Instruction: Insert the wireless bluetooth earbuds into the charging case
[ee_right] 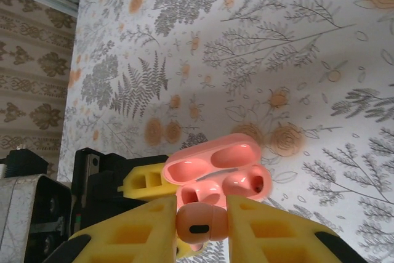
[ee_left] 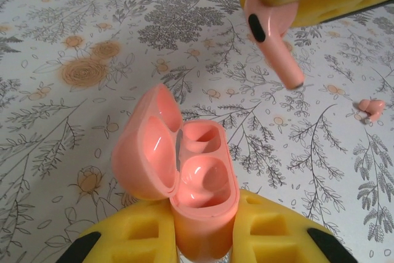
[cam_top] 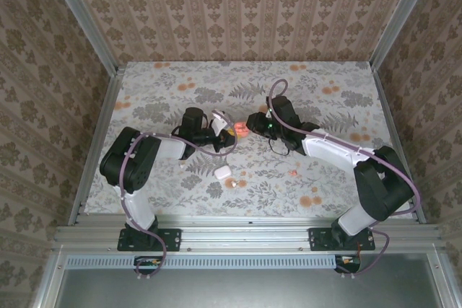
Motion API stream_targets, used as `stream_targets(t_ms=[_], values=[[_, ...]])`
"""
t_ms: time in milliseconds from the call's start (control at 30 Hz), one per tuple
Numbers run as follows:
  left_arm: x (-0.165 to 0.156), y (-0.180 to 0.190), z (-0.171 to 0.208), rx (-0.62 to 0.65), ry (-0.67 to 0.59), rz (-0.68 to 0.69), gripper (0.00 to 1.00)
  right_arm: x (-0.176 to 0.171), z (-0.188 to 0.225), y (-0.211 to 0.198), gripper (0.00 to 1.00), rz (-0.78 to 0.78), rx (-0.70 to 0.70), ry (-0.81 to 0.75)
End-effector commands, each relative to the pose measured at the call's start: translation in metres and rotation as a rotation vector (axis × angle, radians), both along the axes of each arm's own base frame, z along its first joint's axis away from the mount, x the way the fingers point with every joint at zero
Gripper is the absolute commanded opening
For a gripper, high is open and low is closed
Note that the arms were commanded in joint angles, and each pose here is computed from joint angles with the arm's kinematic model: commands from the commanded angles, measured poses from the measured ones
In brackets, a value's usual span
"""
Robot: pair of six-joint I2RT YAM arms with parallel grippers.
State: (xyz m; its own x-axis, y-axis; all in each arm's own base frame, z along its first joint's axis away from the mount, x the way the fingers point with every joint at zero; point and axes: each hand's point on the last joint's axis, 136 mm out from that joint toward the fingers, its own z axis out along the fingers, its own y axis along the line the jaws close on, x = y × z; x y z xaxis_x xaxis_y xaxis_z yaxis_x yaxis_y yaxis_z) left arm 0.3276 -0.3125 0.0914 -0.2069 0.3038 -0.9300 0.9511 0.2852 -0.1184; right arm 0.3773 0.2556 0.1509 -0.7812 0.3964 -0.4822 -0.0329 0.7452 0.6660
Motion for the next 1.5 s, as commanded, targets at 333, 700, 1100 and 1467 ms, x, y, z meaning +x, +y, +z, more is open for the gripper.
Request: stream_targets(t_ms=[333, 700, 1100, 1467], values=[[0.013, -0.003, 0.020, -0.071, -0.032, 0.053, 0.08, 0.019, 0.011, 0.024, 0.26, -0.053, 0.026, -0.101], [0.015, -0.002, 0.027, -0.098, -0.028, 0.066, 0.08, 0.023, 0.010, 0.021, 0.25, -0.099, 0.021, -0.144], [0.017, -0.004, 0.031, -0.119, -0.013, 0.073, 0.08, 0.024, 0.015, 0.018, 0.25, -0.139, 0.018, -0.199], [0.018, -0.006, 0.041, -0.154, -0.011, 0.069, 0.08, 0.028, 0.007, 0.019, 0.25, -0.160, 0.004, -0.206]])
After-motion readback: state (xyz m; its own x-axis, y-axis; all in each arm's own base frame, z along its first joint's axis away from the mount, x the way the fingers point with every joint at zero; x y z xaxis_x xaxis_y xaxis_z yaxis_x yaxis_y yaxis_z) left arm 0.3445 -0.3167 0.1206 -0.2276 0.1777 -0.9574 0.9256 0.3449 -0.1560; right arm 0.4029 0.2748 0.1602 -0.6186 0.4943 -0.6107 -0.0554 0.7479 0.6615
